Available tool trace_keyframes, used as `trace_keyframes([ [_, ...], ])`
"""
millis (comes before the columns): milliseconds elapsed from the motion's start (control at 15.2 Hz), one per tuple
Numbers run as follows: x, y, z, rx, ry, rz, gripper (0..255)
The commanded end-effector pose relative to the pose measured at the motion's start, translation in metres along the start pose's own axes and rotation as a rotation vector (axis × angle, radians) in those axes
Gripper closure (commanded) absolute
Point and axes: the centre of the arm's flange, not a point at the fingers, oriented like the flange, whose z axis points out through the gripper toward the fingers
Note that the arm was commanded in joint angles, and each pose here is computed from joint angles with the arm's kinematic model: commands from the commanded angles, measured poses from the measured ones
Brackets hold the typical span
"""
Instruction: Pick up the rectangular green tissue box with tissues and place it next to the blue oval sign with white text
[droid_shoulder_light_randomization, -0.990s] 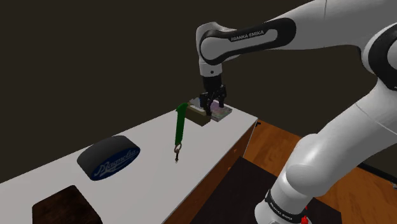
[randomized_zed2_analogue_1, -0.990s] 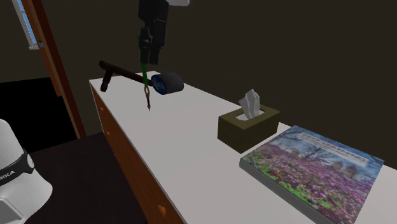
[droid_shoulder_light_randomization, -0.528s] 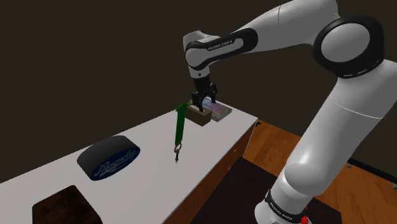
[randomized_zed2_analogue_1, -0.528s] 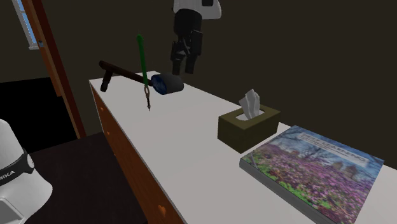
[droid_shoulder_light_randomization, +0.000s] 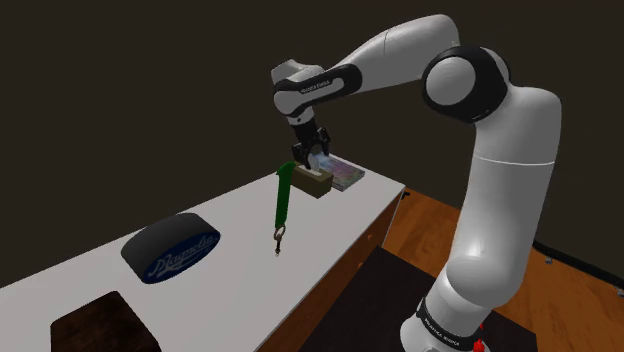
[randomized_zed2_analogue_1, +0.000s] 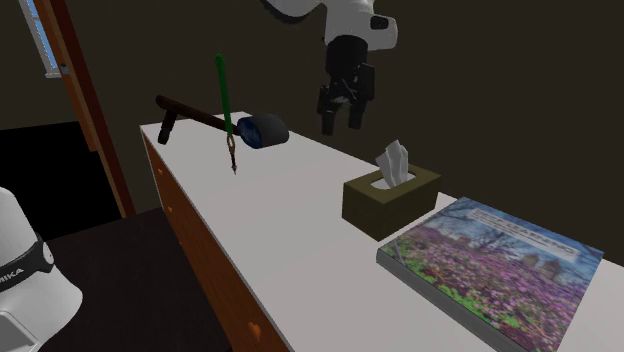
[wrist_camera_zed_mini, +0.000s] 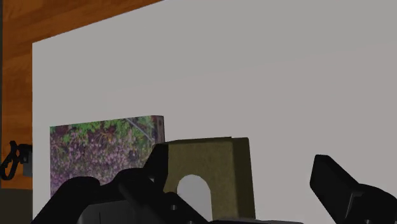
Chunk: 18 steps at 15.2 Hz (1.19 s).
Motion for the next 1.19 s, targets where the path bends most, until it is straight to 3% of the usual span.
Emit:
trace_keyframes([
  [0, 0.023, 0.008, 0.004, -0.032, -0.006, 0.016, 0],
  [330, 0.082, 0.027, 0.013, -0.105, -0.02, 0.052, 0],
  [792, 0.081, 0.03, 0.05, -0.105, -0.02, 0.052, 0],
  [1122, 0.081, 0.031, 0.053, -0.105, -0.02, 0.052, 0],
])
